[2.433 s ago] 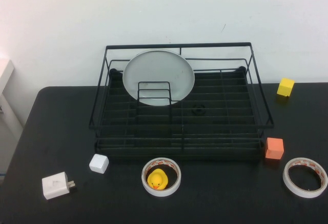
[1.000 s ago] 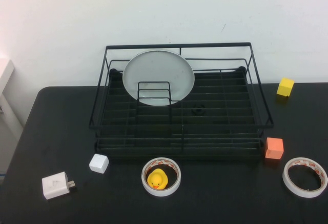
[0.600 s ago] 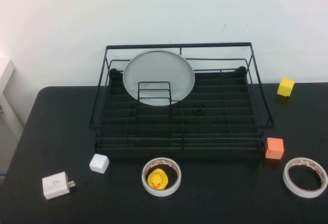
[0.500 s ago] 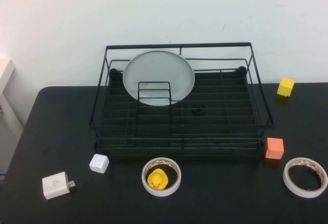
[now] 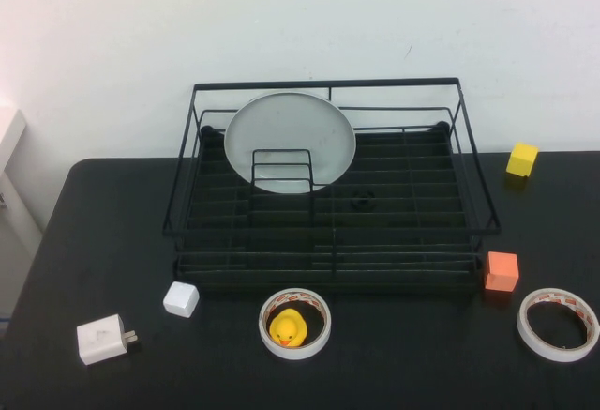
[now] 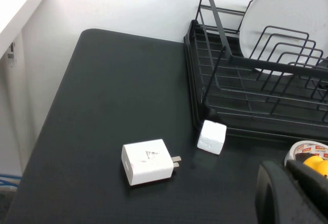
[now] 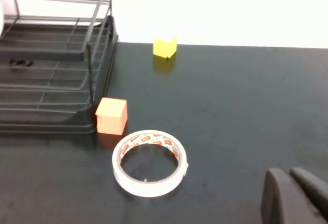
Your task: Place plate on rack
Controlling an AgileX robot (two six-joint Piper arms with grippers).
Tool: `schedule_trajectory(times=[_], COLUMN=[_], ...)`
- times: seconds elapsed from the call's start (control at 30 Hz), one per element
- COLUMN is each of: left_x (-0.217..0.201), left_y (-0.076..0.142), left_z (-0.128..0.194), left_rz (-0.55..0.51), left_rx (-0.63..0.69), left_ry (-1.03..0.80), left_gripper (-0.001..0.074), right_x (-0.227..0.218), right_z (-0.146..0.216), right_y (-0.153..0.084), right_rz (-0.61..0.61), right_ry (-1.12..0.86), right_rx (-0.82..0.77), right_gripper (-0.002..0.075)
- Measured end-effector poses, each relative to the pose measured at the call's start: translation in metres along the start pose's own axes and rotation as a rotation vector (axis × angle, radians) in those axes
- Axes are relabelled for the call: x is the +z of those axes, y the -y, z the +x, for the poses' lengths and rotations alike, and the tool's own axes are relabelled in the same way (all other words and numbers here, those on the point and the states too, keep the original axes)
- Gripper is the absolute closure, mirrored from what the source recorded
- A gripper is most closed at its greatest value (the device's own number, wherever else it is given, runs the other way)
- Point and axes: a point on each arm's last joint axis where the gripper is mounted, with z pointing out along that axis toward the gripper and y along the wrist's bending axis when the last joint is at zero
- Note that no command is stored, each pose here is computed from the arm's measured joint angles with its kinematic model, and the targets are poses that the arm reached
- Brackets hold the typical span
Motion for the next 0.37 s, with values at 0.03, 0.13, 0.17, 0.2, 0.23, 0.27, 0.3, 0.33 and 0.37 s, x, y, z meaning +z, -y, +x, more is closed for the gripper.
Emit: schedule_trajectory(times=[0.03,0.13,0.17,0.2,0.23,0.27,0.3,0.33,0.37], left_x=[0.0000,0.0000,0.0000,0.0000,0.0000,0.0000,0.0000,0.0000,0.0000], left_y=[0.0000,0.0000,0.0000,0.0000,0.0000,0.0000,0.0000,0.0000,0.0000], left_z=[0.0000,0.0000,0.0000,0.0000,0.0000,0.0000,0.0000,0.0000,0.0000], left_rz=[0.000,0.000,0.000,0.000,0.000,0.000,0.000,0.000,0.000], left_rx=[0.000,0.000,0.000,0.000,0.000,0.000,0.000,0.000,0.000], left_ry=[0.000,0.000,0.000,0.000,0.000,0.000,0.000,0.000,0.000], left_gripper=[0.0736,0.0736,0.0736,0.0736,0.0736,0.0736,0.0736,0.0736,0.0736], right_x=[0.0000,0.0000,0.0000,0.0000,0.0000,0.0000,0.0000,0.0000,0.0000], right_z=[0.0000,0.0000,0.0000,0.0000,0.0000,0.0000,0.0000,0.0000,0.0000], right_y=[0.0004,0.0007,0.0008,0.0009,0.0010,0.0010,0.0010,0.0010,0.0010], right_rz=[0.004,0.008,0.009,0.010,0.010,0.011,0.011,0.011,0.011], right_ry=[0.000,0.000,0.000,0.000,0.000,0.000,0.000,0.000,0.000], right_rx=[0.007,0.016,0.021,0.019,0.017,0.015,0.015,0.015,0.015], right_gripper=[0.0728,0.0728,0.0728,0.0728,0.0728,0.0728,0.0728,0.0728,0.0728])
